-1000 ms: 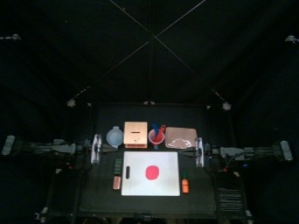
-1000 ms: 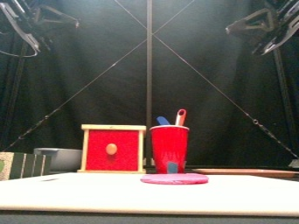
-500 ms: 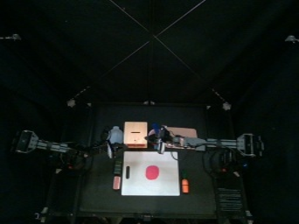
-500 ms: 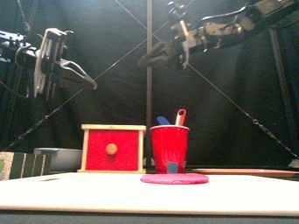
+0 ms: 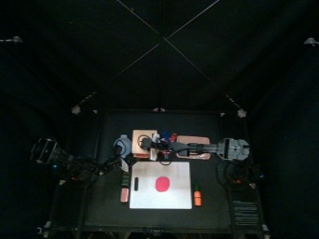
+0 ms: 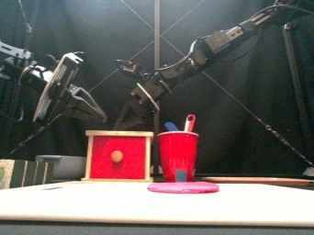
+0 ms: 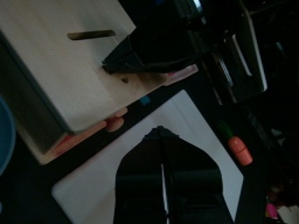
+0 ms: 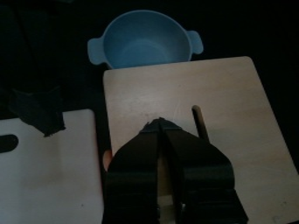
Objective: Get the cutter from the drawer then cut the dough then place the extra dough in the bowl
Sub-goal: Open the drawer
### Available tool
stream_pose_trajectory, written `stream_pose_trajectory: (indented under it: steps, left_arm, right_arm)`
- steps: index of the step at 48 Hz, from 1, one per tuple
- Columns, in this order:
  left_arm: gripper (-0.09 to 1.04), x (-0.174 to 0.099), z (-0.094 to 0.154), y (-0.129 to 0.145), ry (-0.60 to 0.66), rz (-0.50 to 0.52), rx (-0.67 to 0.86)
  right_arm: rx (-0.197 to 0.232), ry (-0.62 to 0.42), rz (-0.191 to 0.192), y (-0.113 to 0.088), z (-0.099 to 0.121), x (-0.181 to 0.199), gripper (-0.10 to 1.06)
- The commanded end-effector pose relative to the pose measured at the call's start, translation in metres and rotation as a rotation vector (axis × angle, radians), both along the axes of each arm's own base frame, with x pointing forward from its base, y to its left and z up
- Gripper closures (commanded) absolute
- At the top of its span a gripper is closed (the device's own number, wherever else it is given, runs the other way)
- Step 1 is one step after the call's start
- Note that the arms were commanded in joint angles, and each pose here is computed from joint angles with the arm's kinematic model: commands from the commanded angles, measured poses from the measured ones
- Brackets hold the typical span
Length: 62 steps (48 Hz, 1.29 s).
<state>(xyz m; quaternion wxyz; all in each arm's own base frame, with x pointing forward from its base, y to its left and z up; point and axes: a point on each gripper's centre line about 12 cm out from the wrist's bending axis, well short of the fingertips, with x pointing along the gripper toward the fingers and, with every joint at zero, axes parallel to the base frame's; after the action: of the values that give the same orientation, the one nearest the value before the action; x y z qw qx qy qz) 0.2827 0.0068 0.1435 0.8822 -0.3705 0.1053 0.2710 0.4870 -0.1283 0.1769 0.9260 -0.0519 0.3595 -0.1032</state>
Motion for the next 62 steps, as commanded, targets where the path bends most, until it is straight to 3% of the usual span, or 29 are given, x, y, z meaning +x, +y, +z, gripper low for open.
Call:
stream_pose_trajectory:
  steps: [1, 7, 18, 22, 38, 62]
  left_arm:
    - [0.90, 0.014, 0.002, -0.003, -0.013, 0.004, -0.001]
    - [0.70, 0.022, -0.006, -0.005, 0.016, 0.023, -0.022]
    - [0.19, 0.021, -0.014, -0.004, 0.024, 0.168, -0.183]
    - [0.08, 0.022, -0.017, -0.004, 0.029, 0.186, -0.203]
    - [0.07, 0.040, -0.027, 0.007, 0.041, 0.249, -0.208]
    - [0.07, 0.036, -0.041, 0.040, 0.074, 0.354, -0.190]
  right_arm:
    - [0.000, 0.029, -0.010, -0.003, 0.000, -0.005, 0.94]
    - [0.000, 0.028, -0.010, -0.003, 0.002, -0.006, 0.94]
    - [0.001, 0.037, -0.009, -0.001, 0.002, -0.007, 0.94]
    - [-0.003, 0.036, -0.007, -0.001, 0.002, -0.006, 0.94]
    - [-0.004, 0.040, -0.004, 0.000, 0.001, -0.007, 0.94]
    - [-0.003, 0.041, -0.003, 0.001, 0.002, -0.006, 0.94]
